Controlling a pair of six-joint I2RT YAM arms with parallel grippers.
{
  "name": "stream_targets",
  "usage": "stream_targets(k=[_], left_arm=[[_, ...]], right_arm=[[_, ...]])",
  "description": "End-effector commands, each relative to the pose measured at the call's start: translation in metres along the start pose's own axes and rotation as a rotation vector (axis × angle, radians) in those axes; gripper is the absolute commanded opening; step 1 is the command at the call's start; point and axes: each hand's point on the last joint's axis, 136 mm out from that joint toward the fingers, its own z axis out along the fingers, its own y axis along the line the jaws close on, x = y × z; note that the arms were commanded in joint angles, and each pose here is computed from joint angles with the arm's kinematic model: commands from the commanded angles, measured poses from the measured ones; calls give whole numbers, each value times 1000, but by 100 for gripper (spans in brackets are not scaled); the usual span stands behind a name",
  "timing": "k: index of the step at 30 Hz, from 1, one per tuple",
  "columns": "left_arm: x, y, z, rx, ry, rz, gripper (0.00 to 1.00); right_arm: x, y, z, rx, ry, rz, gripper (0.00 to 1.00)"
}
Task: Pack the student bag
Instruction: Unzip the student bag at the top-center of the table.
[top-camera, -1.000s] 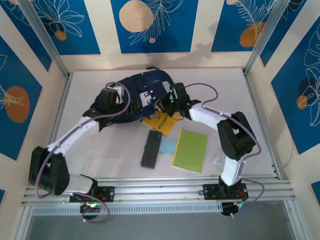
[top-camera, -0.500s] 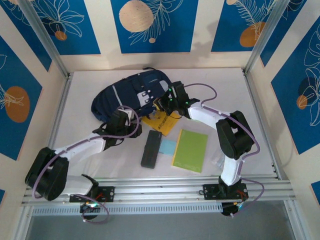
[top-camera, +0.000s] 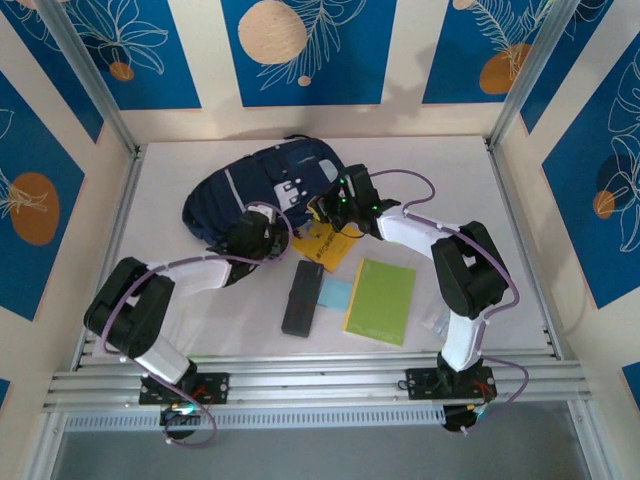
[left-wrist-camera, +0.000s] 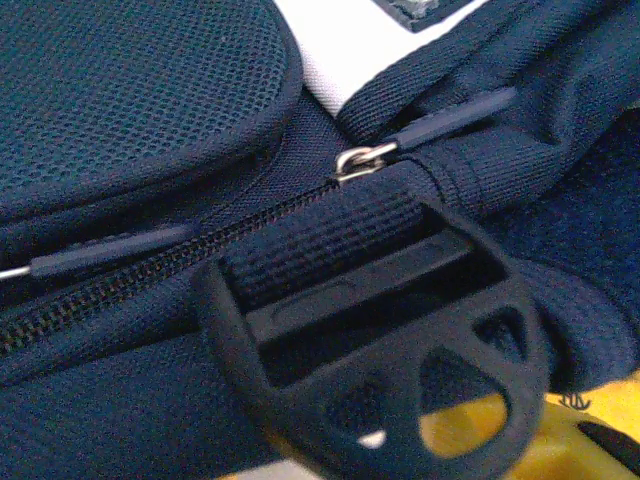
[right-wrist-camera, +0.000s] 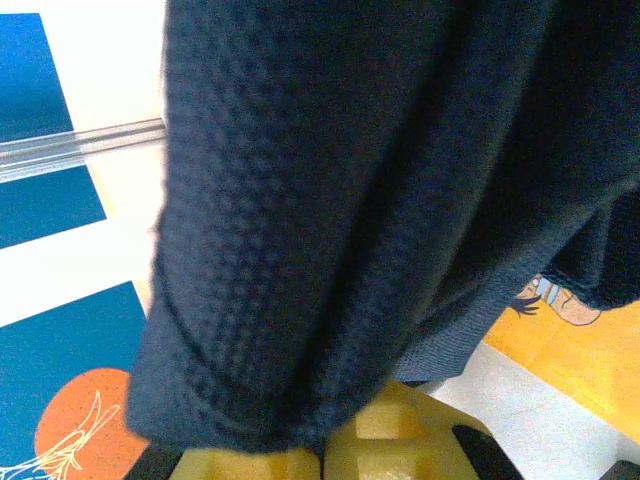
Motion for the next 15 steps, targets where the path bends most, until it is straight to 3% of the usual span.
stream_targets(k=[1,6,12,15], left_arm=[[-46,-24,1,108,-146,-2,46],[-53,-17,8,84,-171,-12,40],[-59,-13,8,78,-170,5,3],[-56,-10,5,73,-151,20,0]], right_arm=[[30,23,-9,-85,133,-1,0],[29,21,-8,-91,151,7,0],[23,15,-10,-101,148,19,0],[17,12,-12,-103,144,17,0]])
